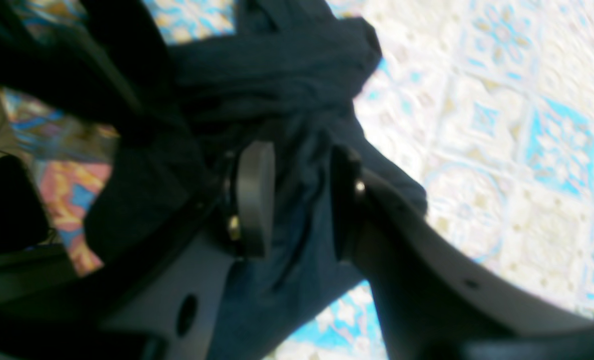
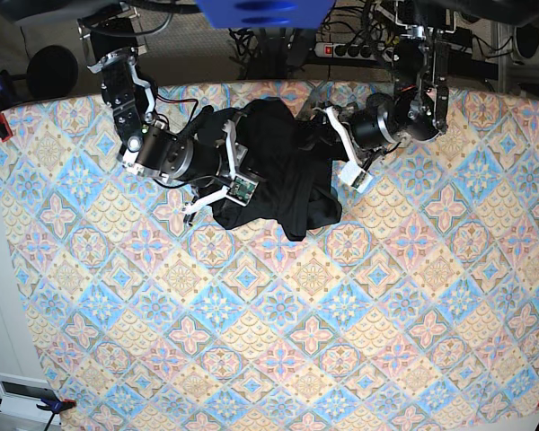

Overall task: Layout the t-shirt on the table in an organized manner, then fold the t-shirt properly
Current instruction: 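Pull the bundle edges apart with both grippers to flatten it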

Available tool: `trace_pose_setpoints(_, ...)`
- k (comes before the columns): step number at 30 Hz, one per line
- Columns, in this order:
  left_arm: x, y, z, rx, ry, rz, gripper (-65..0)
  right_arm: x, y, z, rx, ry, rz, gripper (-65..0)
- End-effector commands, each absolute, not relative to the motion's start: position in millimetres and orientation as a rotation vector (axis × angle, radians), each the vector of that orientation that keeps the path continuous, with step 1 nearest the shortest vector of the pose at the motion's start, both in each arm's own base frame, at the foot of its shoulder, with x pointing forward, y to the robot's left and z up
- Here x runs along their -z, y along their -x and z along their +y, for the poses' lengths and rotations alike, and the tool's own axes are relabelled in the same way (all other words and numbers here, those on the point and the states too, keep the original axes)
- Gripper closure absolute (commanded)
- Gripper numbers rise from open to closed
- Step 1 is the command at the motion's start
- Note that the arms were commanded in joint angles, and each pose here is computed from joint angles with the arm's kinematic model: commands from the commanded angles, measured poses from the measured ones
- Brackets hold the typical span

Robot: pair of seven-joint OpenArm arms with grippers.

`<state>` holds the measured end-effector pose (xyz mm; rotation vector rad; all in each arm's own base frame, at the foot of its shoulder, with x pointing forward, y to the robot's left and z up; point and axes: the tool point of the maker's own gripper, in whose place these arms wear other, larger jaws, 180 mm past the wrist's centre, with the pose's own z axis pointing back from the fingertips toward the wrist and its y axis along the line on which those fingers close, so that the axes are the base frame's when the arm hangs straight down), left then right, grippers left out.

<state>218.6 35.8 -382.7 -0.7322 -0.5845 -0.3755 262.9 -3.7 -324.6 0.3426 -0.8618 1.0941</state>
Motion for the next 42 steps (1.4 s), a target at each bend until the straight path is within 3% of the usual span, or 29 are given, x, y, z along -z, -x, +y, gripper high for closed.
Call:
trace_pose_setpoints(1,376.0,-227.7,33.6,0.368,0.755,-0.618,-28.9,312.4,-268.6,-2.1,-1.096,-0.344,-0.908,-18.2)
trace_pose_setpoints(4,382.0,-233.3,32.4,0.347,0.767,-0.605,-28.4,312.4,-268.6,-2.1,-1.096,-0.344,-0.908,-18.2)
trace_pose_setpoints(6,379.5,-235.2,30.5,0.341,0.774,-0.616,-24.2,312.4,-268.6,-2.1,-1.096,-0.344,-0.908,-18.2)
trace_pose_setpoints(10,372.5,-247.0,36.5,0.320,0.767,-0.660,0.0,312.4,-268.6,-2.1,-1.096,-0.344,-0.908,-18.2)
trace_pose_setpoints(14,359.6,-258.7,54.7,0.249,0.775,-0.725,-2.1,313.9,-268.6,-2.5,-1.095,-0.345,-0.904,-18.2)
trace_pose_setpoints(19,336.8,-271.0,102.1,0.143,0.749,-0.829,0.0,314.5,-268.6,-3.1,-1.095,-0.344,-0.902,-18.2)
trace_pose_setpoints(33,393.5,-222.9,127.9,0.064,0.704,-0.638,-0.4,317.0,-269.7,-2.1,-1.096,-0.347,-0.894,-18.2)
trace_pose_setpoints(42,397.2,-198.0,126.1,0.074,0.696,-0.596,-1.2,323.9,-269.7,-2.8,-1.088,-0.352,-0.873,-18.2)
